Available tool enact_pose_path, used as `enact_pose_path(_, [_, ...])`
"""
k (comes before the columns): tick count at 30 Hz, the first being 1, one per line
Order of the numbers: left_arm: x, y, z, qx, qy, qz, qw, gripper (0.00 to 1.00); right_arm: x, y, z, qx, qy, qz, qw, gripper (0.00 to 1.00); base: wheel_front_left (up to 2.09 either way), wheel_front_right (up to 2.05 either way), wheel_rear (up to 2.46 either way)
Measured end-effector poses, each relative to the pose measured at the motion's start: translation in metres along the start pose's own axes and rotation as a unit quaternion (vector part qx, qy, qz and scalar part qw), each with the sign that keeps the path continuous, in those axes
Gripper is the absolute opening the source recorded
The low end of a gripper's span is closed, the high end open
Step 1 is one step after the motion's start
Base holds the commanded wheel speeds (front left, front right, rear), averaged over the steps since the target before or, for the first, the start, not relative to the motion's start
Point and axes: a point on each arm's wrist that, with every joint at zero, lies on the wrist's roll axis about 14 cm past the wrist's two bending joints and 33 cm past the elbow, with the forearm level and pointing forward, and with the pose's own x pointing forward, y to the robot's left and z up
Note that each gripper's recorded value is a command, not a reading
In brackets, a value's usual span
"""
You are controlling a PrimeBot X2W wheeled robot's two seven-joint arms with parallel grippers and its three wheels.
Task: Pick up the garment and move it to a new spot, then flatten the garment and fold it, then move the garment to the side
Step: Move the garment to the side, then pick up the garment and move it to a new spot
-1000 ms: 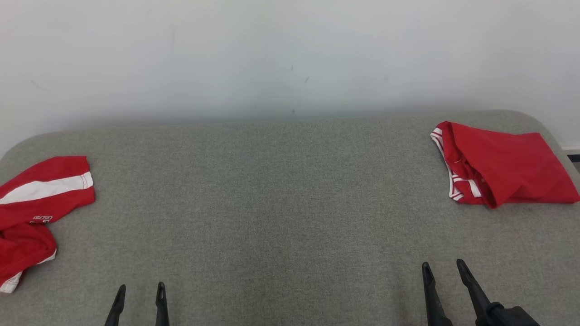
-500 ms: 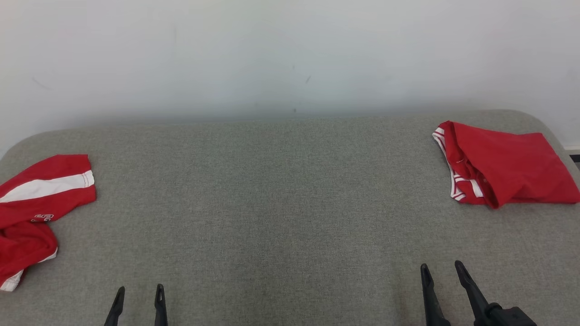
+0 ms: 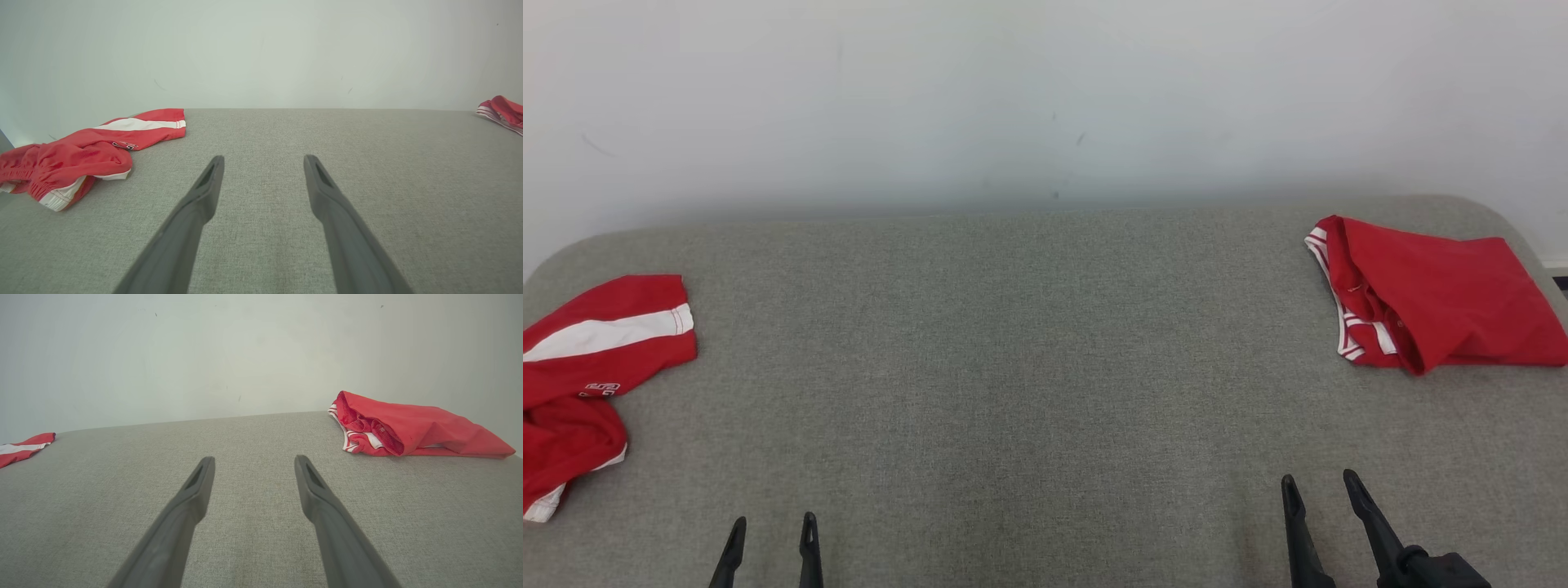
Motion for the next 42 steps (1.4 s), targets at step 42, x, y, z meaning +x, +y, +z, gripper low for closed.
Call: enact_pose_path(42, [-0.037, 0.058, -0.004, 0.006, 0.010, 0.099, 0.995, 1.00, 0.034, 0.054, -0.016, 0.010, 0.023, 0.089, 0.996, 1.00, 0.00, 0.00, 0.00])
